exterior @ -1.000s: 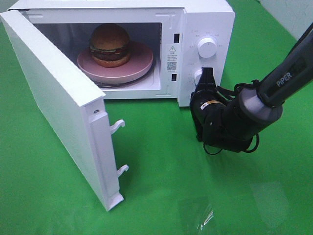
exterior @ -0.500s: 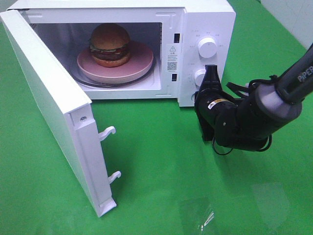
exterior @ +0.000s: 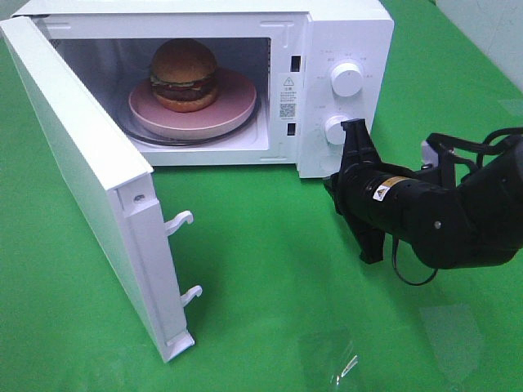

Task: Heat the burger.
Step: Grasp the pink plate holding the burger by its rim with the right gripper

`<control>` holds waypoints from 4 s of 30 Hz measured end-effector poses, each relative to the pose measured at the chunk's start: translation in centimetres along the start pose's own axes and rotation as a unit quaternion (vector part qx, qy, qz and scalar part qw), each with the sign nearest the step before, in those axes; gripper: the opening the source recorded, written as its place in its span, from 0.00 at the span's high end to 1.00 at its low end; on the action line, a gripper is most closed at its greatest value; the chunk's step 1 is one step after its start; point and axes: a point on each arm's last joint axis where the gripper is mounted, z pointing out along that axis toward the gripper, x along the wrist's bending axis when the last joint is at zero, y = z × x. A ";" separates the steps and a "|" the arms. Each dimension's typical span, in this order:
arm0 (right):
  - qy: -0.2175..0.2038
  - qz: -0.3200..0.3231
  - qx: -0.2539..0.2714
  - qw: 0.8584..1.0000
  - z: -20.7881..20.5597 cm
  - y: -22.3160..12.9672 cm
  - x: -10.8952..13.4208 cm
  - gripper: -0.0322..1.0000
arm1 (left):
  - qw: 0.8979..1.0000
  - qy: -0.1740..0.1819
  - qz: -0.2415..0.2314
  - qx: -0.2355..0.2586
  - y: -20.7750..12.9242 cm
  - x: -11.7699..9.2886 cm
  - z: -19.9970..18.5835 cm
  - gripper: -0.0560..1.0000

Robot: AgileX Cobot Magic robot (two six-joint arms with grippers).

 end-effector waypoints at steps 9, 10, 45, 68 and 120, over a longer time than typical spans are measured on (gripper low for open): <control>-0.040 -0.181 0.049 0.981 -2.6 -0.1 2.0 0.96 | 1.000 0.000 0.000 0.000 0.0 0.0 0.0 0.01; -0.040 -0.181 0.049 0.981 -2.6 -0.1 2.0 0.96 | 1.000 0.000 0.000 0.000 0.0 0.0 0.0 0.01; -0.140 -0.780 0.300 0.531 -5.1 1.6 9.9 0.92 | 1.000 0.000 0.000 0.000 0.0 0.0 0.0 0.01; 0.017 -0.962 0.250 0.112 -4.3 1.8 11.6 0.60 | 1.000 0.000 0.000 0.000 0.0 0.0 0.0 0.01; 0.080 -0.980 0.170 0.059 9.8 -9.5 13.0 0.09 | 1.000 0.000 0.000 0.000 0.0 0.0 0.0 0.01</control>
